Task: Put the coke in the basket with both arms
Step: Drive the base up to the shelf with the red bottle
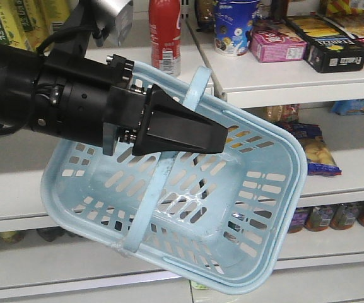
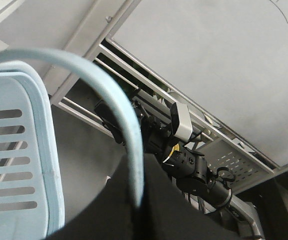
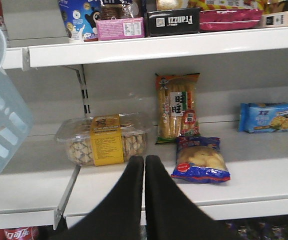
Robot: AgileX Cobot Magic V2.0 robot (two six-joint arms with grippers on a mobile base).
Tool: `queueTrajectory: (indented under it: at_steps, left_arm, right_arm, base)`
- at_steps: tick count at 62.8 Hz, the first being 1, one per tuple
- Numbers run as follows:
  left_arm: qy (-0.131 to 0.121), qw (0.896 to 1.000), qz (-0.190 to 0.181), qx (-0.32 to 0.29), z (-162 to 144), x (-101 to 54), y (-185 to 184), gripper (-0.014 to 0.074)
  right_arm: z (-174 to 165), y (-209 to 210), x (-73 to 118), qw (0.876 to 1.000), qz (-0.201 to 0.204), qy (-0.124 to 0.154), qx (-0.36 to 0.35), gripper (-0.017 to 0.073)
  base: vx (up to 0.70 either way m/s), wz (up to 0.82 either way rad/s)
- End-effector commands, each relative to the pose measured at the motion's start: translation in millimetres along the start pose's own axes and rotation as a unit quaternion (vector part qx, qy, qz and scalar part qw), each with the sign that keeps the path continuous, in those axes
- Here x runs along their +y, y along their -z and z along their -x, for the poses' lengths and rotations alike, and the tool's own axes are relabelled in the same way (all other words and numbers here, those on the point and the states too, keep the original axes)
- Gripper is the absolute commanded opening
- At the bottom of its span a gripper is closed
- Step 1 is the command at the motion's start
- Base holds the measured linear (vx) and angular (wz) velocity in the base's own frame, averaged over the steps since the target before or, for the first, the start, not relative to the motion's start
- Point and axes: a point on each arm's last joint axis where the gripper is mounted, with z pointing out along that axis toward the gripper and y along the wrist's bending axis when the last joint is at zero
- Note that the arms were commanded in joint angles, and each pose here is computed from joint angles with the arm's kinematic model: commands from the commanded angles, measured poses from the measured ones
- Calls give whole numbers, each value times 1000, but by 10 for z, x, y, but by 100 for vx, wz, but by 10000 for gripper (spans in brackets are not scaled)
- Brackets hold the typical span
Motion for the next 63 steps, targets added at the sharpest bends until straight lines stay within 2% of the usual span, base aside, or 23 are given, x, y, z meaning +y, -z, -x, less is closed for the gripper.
queueTrajectory:
  at_steps: [1,63]
  left_arm:
    - [-16,998,-37,-41,78,-263,94,-6]
    - [-16,998,-37,-41,78,-263,94,-6]
  right_arm:
    - [44,10,12,999,6,6,-38,-5]
    - [44,10,12,999,6,6,-38,-5]
  base:
    - [8,32]
    - [5,13]
